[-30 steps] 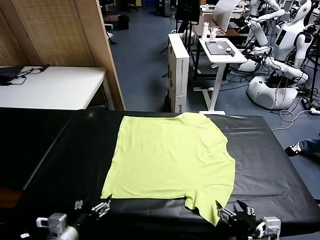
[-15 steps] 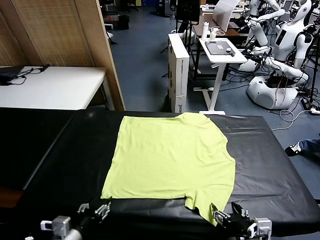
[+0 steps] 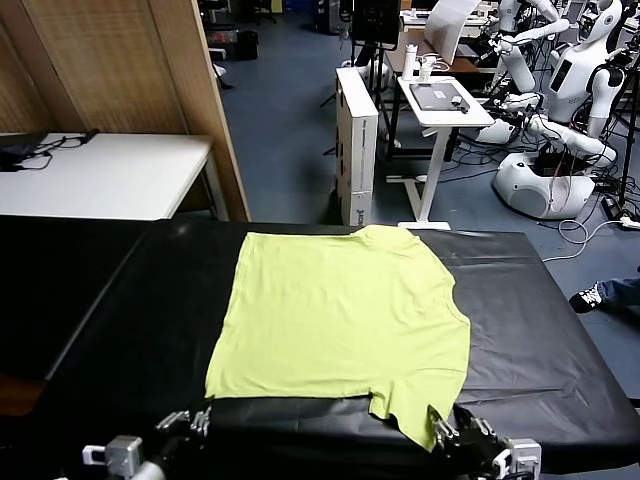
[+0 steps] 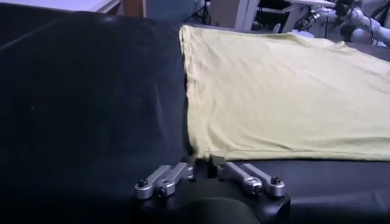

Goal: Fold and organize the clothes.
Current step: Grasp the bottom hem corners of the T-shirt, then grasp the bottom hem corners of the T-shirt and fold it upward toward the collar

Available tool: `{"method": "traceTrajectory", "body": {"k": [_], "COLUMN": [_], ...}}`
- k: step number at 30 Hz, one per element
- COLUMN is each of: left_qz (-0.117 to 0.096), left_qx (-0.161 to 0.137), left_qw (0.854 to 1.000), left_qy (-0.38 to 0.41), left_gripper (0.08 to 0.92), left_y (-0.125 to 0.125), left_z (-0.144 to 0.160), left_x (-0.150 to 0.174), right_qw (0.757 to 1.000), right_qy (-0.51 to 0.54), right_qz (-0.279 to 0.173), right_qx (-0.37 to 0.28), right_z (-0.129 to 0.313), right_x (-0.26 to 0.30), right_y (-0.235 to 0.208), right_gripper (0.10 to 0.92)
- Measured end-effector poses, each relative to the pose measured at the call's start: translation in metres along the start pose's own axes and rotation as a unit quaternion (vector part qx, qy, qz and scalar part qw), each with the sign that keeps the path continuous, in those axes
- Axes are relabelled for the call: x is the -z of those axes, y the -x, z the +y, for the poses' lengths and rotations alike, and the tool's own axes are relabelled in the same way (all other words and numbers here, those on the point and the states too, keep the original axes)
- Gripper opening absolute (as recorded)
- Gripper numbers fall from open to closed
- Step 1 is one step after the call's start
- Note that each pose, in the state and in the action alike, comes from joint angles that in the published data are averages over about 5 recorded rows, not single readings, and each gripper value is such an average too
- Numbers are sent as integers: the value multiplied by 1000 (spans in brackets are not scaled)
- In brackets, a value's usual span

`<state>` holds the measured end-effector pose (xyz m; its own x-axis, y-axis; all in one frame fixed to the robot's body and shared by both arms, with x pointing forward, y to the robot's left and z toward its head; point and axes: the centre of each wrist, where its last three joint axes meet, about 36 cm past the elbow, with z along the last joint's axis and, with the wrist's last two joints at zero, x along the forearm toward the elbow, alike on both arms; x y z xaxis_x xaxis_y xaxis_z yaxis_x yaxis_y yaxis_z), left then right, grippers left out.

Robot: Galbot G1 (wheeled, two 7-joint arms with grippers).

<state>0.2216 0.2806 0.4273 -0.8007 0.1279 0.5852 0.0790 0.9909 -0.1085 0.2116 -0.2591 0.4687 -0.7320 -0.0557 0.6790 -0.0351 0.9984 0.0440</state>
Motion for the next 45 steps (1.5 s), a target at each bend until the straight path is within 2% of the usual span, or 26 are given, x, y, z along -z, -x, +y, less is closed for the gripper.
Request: {"method": "traceTrajectory", "body": {"k": [4, 9, 14, 18, 33, 38, 45], "left_qz": [-1, -1, -6, -20, -104, -112, -108], "left_qx": [2, 5, 9, 7, 18, 18, 13], "left_qw": [1000, 1000, 1000, 1000, 992, 992, 993], "left_qy": [7, 13, 7, -8, -64, -62, -48], "left_gripper": [147, 147, 147, 147, 147, 147, 147], "left_y": [-11, -28, -44, -44, -6, 13, 39], "left_z": [0, -2, -7, -13, -20, -20, -17], "left_x": [4, 9, 14, 18, 42, 44, 46], "right_qw": [1000, 999, 1000, 1000, 994, 992, 991], "right_qy": [-12, -15, -9, -2, -4, 1, -7], "right_qz": [28, 36, 10, -18, -105, -118, -133], "right_qx": [-4, -1, 12, 24, 43, 39, 31], "right_z": [4, 7, 6, 3, -20, -31, -43], "right_x": [1, 1, 9, 19, 51, 59, 80], "right_y": [-17, -23, -26, -25, 25, 54, 95], "right_gripper": [140, 140, 140, 140, 140, 140, 140]}}
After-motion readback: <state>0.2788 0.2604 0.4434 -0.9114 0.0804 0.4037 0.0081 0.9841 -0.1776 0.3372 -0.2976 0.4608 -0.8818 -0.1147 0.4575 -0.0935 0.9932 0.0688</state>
